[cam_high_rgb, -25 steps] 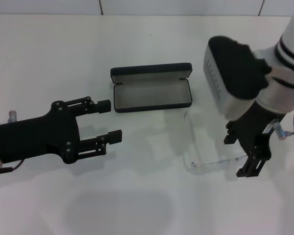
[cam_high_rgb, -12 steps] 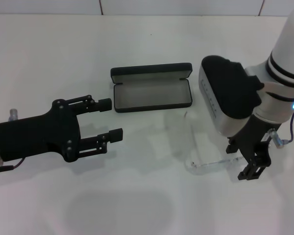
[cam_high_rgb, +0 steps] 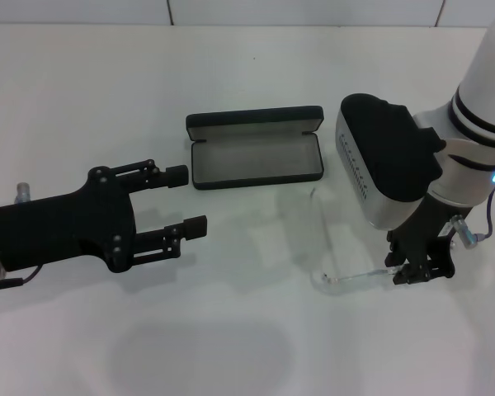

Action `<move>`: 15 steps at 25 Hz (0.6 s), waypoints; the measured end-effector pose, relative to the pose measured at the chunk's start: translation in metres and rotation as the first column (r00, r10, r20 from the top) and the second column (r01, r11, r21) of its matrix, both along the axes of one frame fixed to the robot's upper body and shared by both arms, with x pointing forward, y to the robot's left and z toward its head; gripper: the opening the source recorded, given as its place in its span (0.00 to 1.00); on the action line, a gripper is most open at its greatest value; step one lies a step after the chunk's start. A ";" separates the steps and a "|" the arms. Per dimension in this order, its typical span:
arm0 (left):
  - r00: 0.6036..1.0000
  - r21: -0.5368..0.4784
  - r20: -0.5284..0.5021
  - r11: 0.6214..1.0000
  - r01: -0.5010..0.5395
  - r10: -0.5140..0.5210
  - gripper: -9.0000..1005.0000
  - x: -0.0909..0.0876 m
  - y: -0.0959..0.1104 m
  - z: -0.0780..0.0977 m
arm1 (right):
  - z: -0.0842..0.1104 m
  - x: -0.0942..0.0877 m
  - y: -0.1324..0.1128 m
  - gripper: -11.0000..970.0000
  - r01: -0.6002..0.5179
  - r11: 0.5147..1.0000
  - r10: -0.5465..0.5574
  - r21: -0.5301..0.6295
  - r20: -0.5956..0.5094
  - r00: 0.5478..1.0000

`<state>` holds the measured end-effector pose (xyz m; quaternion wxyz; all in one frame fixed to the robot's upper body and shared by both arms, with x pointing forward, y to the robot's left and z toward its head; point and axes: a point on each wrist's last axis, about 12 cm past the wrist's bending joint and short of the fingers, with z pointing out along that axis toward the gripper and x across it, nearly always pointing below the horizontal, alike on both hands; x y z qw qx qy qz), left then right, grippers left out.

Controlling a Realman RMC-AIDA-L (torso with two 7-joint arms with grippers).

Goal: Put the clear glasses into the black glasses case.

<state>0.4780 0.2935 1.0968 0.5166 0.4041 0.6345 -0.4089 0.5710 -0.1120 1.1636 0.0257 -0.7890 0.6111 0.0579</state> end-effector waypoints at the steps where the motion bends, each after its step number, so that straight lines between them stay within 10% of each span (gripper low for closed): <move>1: 1.000 0.000 0.000 1.000 0.000 0.000 0.68 0.000 0.000 0.000 | 0.000 0.000 0.000 0.32 0.000 1.000 0.000 0.000 0.000 1.000; 15: 1.000 -0.008 0.001 1.000 -0.028 0.028 0.68 -0.003 0.004 0.000 | 0.010 -0.005 -0.007 0.10 0.039 0.998 -0.040 0.052 0.010 0.999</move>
